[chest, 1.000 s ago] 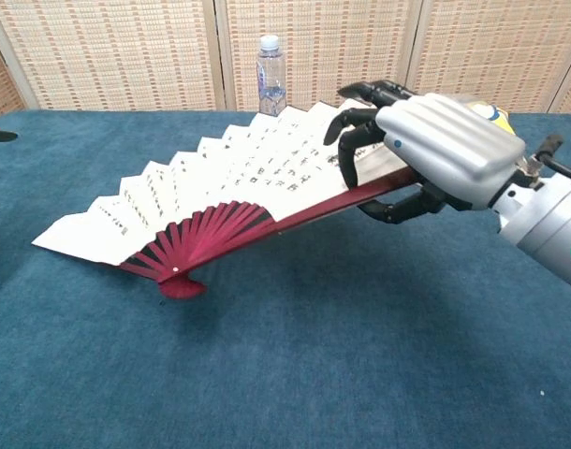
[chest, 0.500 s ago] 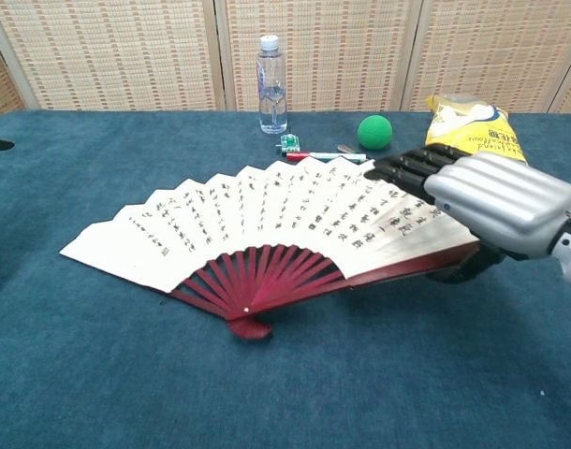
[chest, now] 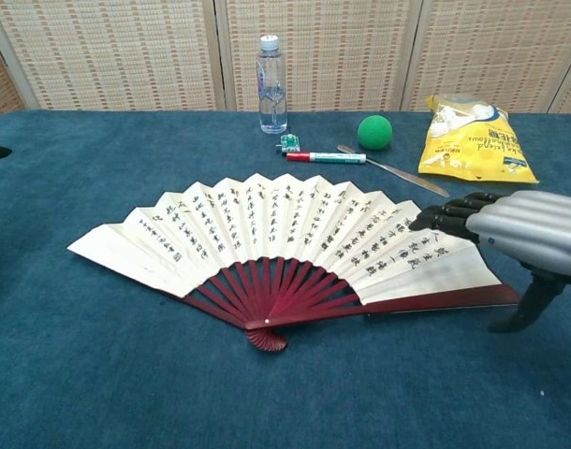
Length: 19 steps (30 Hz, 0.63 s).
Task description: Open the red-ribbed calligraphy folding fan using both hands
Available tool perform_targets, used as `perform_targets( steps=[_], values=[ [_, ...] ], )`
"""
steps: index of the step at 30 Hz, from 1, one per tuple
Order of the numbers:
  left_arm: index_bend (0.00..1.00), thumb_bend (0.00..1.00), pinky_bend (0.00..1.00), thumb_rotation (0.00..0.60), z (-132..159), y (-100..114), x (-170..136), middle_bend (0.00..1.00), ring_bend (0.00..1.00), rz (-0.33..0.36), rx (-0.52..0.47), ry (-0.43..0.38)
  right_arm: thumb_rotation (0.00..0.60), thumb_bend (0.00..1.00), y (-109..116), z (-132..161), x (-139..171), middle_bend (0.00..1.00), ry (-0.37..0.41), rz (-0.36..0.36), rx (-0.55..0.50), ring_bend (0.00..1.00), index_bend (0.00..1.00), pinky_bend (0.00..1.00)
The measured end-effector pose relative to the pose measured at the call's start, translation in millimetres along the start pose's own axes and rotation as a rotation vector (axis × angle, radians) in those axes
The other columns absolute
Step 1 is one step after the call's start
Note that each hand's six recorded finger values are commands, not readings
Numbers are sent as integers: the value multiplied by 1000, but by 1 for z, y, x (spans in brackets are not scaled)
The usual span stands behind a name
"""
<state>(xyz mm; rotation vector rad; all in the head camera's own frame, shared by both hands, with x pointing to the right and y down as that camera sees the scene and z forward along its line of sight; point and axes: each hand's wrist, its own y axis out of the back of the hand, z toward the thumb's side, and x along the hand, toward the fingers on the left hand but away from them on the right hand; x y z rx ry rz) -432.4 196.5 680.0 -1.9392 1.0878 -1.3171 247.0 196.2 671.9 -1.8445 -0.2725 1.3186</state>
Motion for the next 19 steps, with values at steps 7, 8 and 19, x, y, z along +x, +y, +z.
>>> perform_targets(
  steps=[7,8,19],
  values=[
    [0,456,27,600,8,42,-33,0,0,0,-93,-2,550,44,35,-38,41,0,-131,-174,-39,0,0,0],
    [0,456,27,600,5,52,-43,0,0,6,-82,12,550,44,39,-48,54,0,-177,-210,-45,0,0,0],
    [0,457,5,600,-8,90,-102,0,0,121,236,144,550,63,29,-126,187,0,-549,-433,-126,0,0,0]
  ],
)
